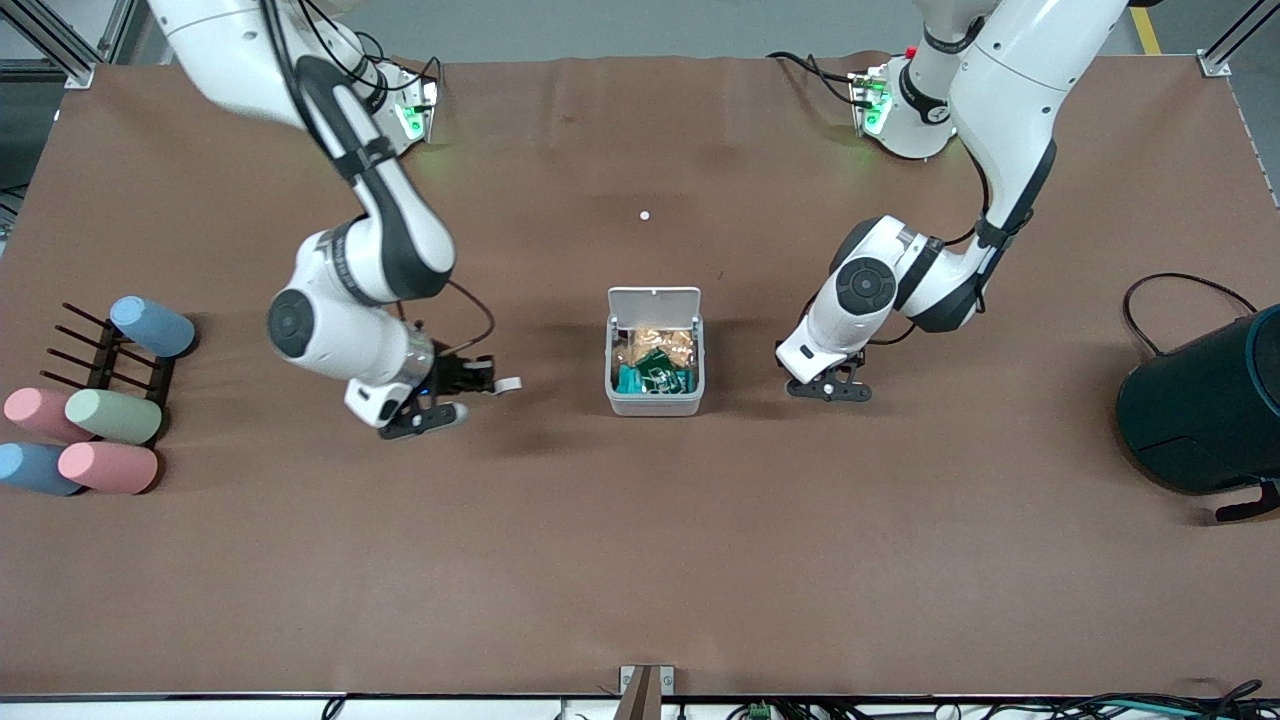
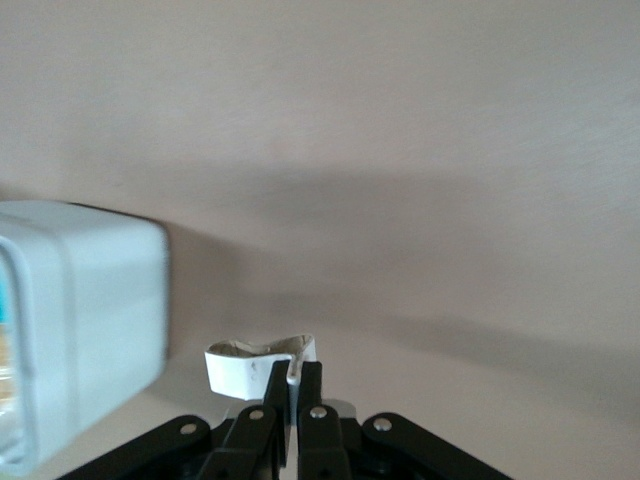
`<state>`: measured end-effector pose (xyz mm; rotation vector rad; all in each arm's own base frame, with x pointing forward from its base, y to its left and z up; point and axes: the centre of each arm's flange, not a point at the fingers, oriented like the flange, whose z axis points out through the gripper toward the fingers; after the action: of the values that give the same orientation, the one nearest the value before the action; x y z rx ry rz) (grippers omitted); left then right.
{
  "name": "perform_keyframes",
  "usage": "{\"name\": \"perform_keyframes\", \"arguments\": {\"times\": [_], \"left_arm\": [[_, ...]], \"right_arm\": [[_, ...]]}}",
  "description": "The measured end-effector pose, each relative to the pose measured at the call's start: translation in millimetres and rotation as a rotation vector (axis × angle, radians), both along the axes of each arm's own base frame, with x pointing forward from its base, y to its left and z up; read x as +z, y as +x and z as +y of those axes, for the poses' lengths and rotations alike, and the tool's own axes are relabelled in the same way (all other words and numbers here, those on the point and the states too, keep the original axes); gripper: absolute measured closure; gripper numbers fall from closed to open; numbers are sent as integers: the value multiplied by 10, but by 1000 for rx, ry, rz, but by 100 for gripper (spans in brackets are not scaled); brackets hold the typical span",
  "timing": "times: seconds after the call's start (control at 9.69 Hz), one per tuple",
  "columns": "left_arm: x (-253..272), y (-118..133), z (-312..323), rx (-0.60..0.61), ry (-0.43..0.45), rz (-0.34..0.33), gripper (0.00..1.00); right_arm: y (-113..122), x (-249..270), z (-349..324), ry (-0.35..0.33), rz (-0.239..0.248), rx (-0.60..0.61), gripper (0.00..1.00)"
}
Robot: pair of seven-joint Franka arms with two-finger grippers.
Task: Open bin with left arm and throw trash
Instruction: 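Carry the tape roll and white paper over the open bin, then open both grippers to drop the tape roll and paper into the bin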
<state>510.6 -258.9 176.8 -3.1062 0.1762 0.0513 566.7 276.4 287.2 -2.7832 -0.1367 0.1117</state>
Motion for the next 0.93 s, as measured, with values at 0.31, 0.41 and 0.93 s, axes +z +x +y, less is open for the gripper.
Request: {"name": "perform_keyframes", "arguments": {"times": [0.31,0.41,0.93], "left_arm": [[358,177,-75,26,51,13,45],[629,227,-190,19,83,30,45],[1506,223,-901,17,108,14,46]], "right_arm": [[-142,349,684,19,12,-124,94],[-170,493,873,33,12,-159,94],[-458,749,1668,61,46,-245,81]]}}
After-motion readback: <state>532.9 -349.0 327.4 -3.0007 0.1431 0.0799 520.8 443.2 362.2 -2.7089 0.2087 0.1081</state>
